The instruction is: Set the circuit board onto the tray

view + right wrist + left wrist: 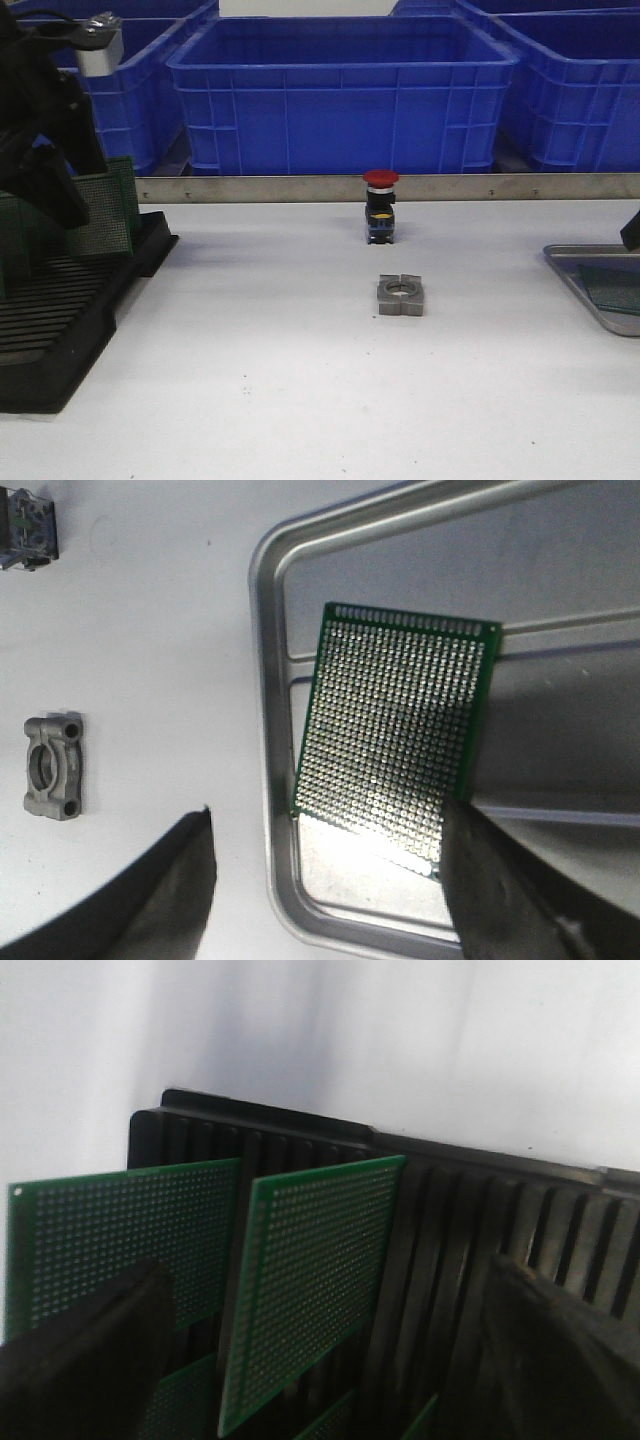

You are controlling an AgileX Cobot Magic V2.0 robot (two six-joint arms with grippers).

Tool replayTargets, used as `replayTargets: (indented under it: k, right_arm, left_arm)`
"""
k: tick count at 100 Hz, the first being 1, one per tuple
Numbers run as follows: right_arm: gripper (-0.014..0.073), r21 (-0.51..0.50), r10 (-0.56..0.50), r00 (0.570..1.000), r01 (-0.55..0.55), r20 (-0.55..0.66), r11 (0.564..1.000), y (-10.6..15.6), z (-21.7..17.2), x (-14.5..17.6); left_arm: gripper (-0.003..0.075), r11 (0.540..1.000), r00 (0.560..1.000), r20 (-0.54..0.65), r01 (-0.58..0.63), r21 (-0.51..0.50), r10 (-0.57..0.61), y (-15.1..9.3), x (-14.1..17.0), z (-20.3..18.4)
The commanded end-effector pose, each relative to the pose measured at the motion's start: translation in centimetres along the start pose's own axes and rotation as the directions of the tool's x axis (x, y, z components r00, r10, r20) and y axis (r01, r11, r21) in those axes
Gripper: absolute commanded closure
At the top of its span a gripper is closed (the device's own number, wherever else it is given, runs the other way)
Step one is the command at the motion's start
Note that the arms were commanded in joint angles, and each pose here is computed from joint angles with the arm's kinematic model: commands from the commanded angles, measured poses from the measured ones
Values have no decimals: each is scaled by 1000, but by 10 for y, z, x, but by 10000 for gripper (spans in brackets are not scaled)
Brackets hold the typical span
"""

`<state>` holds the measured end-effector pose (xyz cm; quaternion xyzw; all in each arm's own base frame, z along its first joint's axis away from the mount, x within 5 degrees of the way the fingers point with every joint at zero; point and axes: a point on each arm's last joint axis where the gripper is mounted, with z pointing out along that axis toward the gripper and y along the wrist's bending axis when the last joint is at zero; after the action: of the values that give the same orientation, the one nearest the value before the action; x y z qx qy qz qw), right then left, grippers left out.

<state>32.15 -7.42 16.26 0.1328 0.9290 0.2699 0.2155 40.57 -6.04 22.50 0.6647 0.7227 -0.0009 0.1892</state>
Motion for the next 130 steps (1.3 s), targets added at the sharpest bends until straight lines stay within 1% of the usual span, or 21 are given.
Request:
replayTargets:
  k: [1,19,24,29,36,38,42,43,45,46,49,52,65,72,87,94,101,109,116,130]
  right_arm:
    - [90,-34,-27,998,29,54,999,13,-17,-9]
    - [90,-34,-27,998,29,54,999,13,-17,-9]
    - [90,-34,-27,998,29,54,999,13,-17,-9]
    - [90,-34,-27,998,29,54,999,13,-17,-9]
    - [90,-34,-27,998,29,54,999,13,-17,-9]
    - [90,-34,-27,998,29,54,999,13,-17,-9]
    - [90,-34,-27,998,29,54,999,13,-17,-9]
    - [90,-34,-27,998,29,54,999,13,-17,-9]
    - [90,-34,-27,998,29,54,999,13,-17,-9]
    - [90,-34,-27,998,29,54,999,13,-17,-9]
    - [90,-34,-27,998,29,54,999,13,-17,-9]
    - [90,-34,-27,998,29,54,999,13,-17,-9]
    - [90,-34,-27,998,29,54,999,13,-17,-9]
    - [90,-34,-28,998,30,54,999,13,-17,-9]
    - [90,-34,-28,998,30,54,999,13,-17,-9]
    - [90,-34,-28,998,30,54,999,13,-17,-9]
    - [90,-34,-28,998,30,54,999,13,-17,-9]
    - [90,-34,-29,998,31,54,999,13,-17,-9]
    - [90,-34,-32,998,33,54,999,13,-17,-9]
    - [90,-35,-50,997,52,52,998,14,-16,-9]
  left_arm:
    - [132,996,1000,31,6,-94,-3,9,-7,-23]
    - [136,997,1000,29,8,-77,-6,9,-6,-18]
    - [160,997,1000,29,8,-75,-6,8,-6,-18]
    - [215,997,1000,29,8,-75,-6,8,-6,-18]
    - [345,997,1000,29,8,-75,-6,8,-6,-18]
    - [392,997,1000,29,8,-75,-6,8,-6,-18]
    - [510,997,1000,29,8,-75,-6,8,-6,-18]
    - [510,997,1000,29,8,-75,-6,8,-6,-18]
    - [580,997,1000,29,8,-75,-6,8,-6,-18]
    - [597,997,1000,29,8,-75,-6,8,-6,-18]
    - [685,997,1000,29,8,-75,-6,8,-6,-18]
    - [741,997,1000,29,8,-75,-6,8,-6,-18]
    - [738,997,1000,29,7,-73,-5,8,-6,-19]
    - [738,999,1000,30,4,-52,-2,7,-7,-23]
    - [738,998,999,42,-10,55,7,2,-13,-36]
    - [739,996,997,75,-11,89,4,2,-19,-45]
    - [739,993,991,131,-10,116,-5,4,-27,-57]
    - [739,996,979,198,21,89,-38,8,-37,-72]
    - [738,998,968,246,22,63,-37,8,-45,-84]
    - [738,999,933,358,17,38,-30,0,-65,-107]
